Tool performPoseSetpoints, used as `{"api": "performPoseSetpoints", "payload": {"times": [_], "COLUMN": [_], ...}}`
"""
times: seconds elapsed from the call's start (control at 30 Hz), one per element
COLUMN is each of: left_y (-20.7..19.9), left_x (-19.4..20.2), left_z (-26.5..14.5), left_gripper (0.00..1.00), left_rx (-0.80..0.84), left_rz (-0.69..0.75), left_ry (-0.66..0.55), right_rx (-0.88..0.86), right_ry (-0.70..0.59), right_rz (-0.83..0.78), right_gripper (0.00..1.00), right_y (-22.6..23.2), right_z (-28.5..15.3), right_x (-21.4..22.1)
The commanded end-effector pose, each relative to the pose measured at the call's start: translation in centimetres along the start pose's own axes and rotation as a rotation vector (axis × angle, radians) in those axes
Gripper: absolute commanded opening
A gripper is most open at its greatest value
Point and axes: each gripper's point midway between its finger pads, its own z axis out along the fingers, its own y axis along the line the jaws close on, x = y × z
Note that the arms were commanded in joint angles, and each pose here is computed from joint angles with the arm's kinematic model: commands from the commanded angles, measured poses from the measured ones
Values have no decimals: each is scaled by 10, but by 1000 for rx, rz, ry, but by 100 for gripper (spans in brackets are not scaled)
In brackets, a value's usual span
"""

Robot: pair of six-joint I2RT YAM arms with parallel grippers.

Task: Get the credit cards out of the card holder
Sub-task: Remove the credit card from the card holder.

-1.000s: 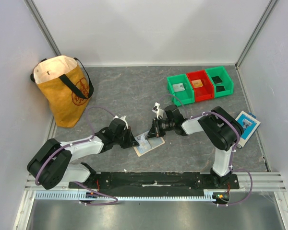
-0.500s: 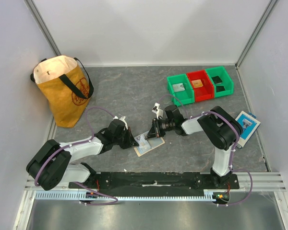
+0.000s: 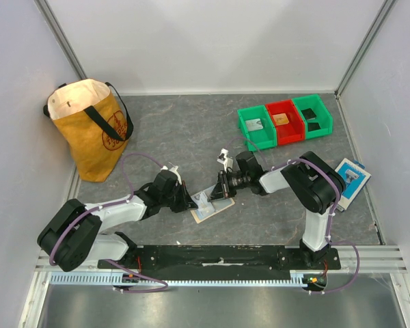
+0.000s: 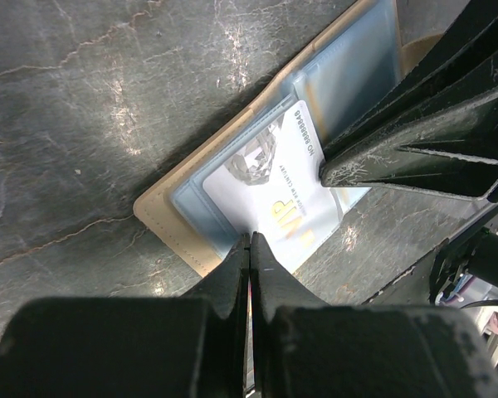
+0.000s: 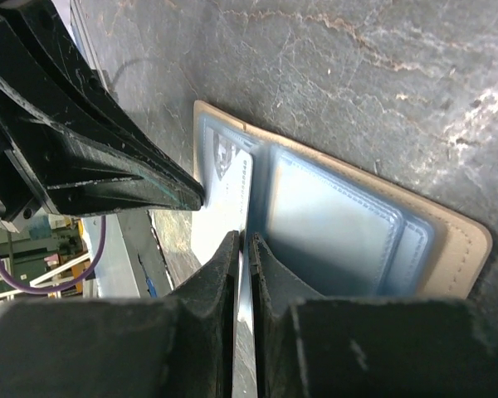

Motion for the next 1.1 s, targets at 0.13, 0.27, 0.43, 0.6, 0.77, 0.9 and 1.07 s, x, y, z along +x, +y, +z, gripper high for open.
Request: {"api": "performPoseSetpoints", "payload": {"times": [0.13,0.27,0.43,0.6,0.77,0.9,1.07], "left_y": [28,30,29,28,28,28,27], "left_x": [19,19,19,19,19,19,18], "left_z": [0,1,0,0,0,0,-1], "left_gripper": [2,2,2,2,2,2,2], "left_rx": [-98,-102,-98,-97,-94,-94,-91], "left_rz": [-28,-29,-28,-27,-26,-27,-27], "left_ry": [52,54,54,56,54,52,51], "right_rx": [-49,-48,-55,-64,-67,-69,-54], "right_ry": [-10,-4,8,12,26,31,34], "right_rz": [-18,-16,-17,-25,-35,-38,-38], "right_gripper": [15,15,15,15,15,14,0], "right_y": [7,5,5,7,9,11,7], "right_z": [-12,-13,-13,-10,-5,-3,-4], "right_x": [3,6,8,5,3,3,5]}}
